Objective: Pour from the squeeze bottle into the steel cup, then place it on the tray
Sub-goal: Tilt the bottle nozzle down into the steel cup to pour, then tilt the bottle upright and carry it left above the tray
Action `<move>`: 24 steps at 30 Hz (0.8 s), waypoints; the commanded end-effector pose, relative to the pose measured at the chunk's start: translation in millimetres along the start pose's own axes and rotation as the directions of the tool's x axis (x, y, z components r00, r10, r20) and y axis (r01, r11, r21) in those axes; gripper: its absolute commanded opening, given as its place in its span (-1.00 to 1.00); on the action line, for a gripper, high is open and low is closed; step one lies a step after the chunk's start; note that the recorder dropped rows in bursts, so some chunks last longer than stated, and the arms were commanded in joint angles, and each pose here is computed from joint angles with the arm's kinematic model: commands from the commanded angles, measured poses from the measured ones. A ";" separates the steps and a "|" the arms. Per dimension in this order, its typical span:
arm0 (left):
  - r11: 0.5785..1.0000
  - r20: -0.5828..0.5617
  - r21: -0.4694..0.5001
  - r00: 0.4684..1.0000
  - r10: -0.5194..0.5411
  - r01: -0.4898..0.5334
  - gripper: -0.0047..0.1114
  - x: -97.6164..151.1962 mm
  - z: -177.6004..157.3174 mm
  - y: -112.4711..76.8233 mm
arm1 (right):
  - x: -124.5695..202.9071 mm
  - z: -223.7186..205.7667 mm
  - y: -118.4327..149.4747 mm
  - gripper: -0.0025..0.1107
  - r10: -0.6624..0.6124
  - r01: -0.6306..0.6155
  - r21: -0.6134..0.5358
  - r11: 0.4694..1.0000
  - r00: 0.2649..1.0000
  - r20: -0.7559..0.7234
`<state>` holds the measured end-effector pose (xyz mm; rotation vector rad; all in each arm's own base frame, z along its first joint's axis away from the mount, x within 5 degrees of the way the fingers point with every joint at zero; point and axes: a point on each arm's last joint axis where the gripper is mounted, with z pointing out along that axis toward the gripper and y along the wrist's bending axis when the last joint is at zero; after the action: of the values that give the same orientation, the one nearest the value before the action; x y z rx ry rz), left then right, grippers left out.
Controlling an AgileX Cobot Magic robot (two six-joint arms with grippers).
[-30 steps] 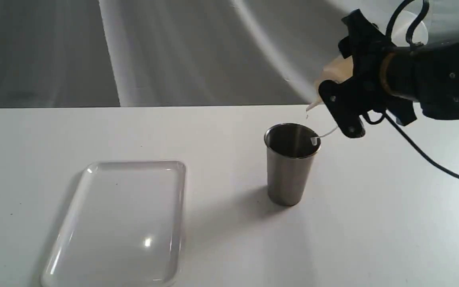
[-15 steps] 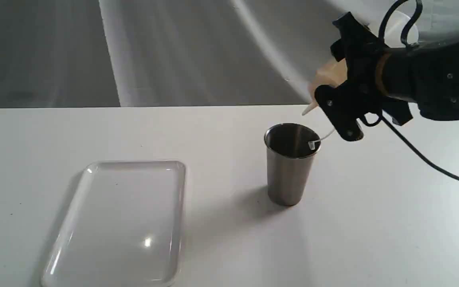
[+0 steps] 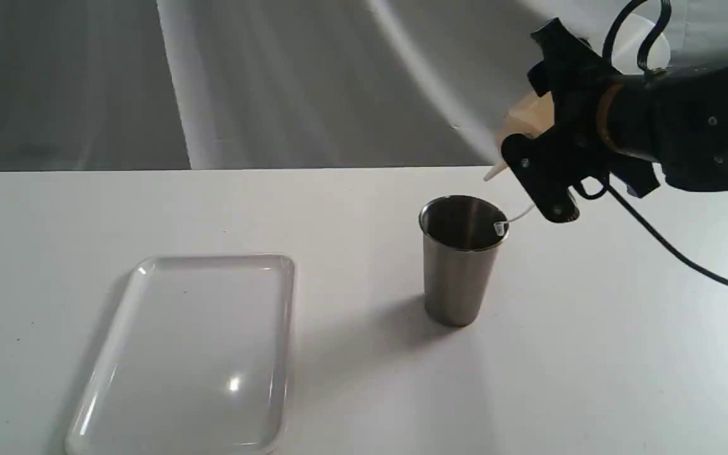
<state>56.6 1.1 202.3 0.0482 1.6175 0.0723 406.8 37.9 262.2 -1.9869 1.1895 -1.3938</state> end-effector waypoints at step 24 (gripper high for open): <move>1.000 0.002 0.005 1.000 -0.004 0.003 -0.78 1.1 -0.1 -0.4 | 30.2 -21.4 -37.3 -0.80 0.551 -0.537 0.157 0.829 0.832 -0.066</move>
<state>56.6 1.1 202.3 0.0482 1.6175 0.0723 409.0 37.1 295.2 -1.4505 1.5051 -1.2363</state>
